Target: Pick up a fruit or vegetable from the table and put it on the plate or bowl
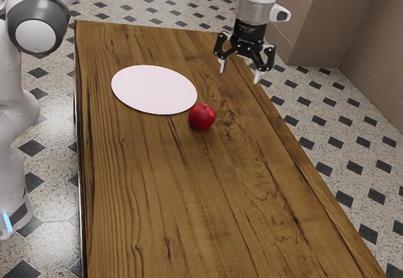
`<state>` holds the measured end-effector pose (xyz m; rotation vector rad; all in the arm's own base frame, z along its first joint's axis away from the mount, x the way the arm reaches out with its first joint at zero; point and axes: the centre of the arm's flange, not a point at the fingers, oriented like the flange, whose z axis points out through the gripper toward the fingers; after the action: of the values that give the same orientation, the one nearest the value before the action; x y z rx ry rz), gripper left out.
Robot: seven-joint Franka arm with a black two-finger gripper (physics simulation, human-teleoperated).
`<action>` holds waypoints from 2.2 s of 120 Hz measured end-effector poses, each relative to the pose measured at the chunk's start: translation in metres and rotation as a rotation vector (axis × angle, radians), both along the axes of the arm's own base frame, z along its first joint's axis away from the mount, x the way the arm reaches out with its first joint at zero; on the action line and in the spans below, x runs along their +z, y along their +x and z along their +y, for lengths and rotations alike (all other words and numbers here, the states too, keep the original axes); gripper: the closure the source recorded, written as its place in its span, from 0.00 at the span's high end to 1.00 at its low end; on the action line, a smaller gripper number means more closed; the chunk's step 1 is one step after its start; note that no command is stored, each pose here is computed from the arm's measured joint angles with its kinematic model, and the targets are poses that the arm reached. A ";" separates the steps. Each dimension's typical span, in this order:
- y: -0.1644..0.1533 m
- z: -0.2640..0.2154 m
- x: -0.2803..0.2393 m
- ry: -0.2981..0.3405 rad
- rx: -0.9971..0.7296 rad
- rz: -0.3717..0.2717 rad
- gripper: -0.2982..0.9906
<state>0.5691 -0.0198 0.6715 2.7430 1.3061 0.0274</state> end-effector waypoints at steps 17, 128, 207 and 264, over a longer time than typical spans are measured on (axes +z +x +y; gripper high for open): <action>0.002 0.000 -0.001 -0.004 0.037 -0.004 0.77; -0.070 0.073 -0.122 -0.107 0.030 0.092 0.77; -0.091 0.175 -0.162 -0.190 0.237 0.103 0.77; -0.043 0.143 -0.173 -0.154 0.197 0.044 0.77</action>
<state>0.5256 0.1233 0.4985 2.4933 1.5169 -0.1142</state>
